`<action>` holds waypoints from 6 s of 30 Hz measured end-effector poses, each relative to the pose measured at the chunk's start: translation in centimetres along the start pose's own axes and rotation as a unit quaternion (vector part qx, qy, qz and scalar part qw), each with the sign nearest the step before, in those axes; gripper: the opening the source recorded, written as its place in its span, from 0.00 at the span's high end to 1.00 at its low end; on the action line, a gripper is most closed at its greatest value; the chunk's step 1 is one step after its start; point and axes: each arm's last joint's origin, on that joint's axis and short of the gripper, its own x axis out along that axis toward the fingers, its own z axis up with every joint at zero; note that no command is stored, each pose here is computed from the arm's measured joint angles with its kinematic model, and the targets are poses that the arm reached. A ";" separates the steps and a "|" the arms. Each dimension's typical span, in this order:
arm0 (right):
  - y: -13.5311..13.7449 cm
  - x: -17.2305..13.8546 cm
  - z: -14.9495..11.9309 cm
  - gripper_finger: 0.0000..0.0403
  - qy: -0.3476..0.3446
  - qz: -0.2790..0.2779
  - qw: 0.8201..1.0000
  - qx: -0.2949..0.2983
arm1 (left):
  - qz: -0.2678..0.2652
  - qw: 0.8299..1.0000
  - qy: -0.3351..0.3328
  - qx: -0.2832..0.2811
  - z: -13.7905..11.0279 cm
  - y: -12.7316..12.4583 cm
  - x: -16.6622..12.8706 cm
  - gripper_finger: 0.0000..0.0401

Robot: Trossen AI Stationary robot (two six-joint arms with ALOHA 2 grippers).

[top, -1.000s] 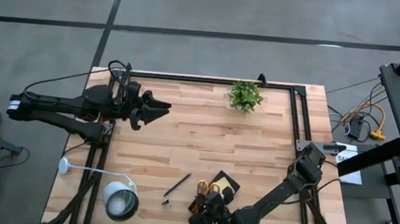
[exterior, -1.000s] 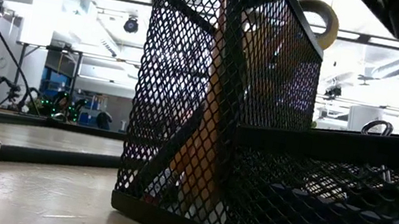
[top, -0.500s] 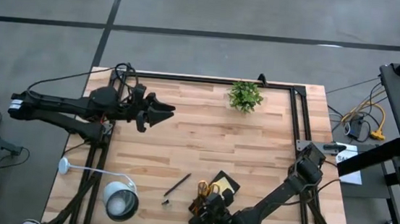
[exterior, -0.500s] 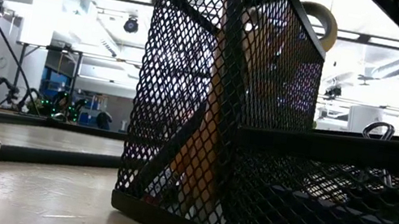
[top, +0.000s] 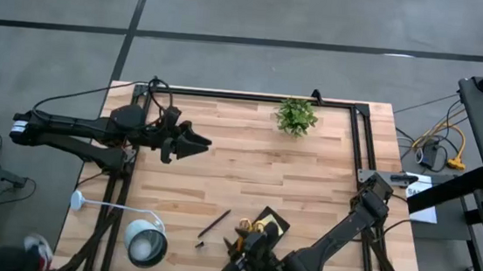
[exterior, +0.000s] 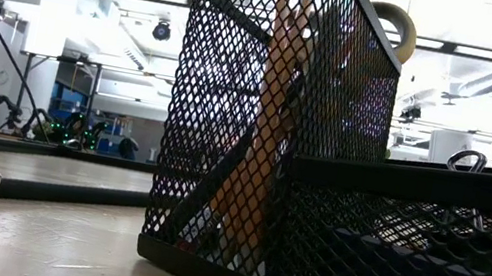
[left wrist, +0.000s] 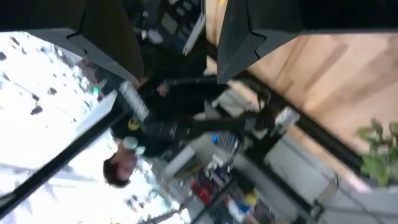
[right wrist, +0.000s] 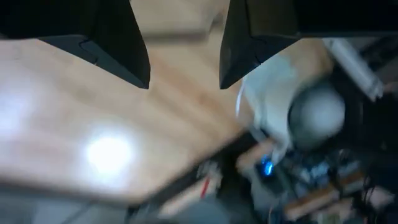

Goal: Pick and place office supplies into organizer
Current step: Put the binder clip into the desk organizer

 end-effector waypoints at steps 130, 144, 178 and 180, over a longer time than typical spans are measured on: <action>-9.0 -4.1 12.5 0.58 -0.008 -0.116 0.992 -0.057 | 0.008 0.776 0.576 0.256 -26.5 3.9 9.3 0.77; -9.1 -3.8 12.0 0.58 -0.008 -0.121 0.991 -0.055 | -0.002 0.785 0.562 0.261 -25.7 3.1 9.6 0.84; -9.2 -3.7 11.6 0.58 0.022 -0.125 0.990 -0.061 | 0.013 0.867 0.427 0.258 -16.1 1.3 9.5 0.86; -9.2 -3.7 11.7 0.58 0.020 -0.125 0.990 -0.059 | 0.017 0.875 0.410 0.258 -15.2 0.9 9.3 0.86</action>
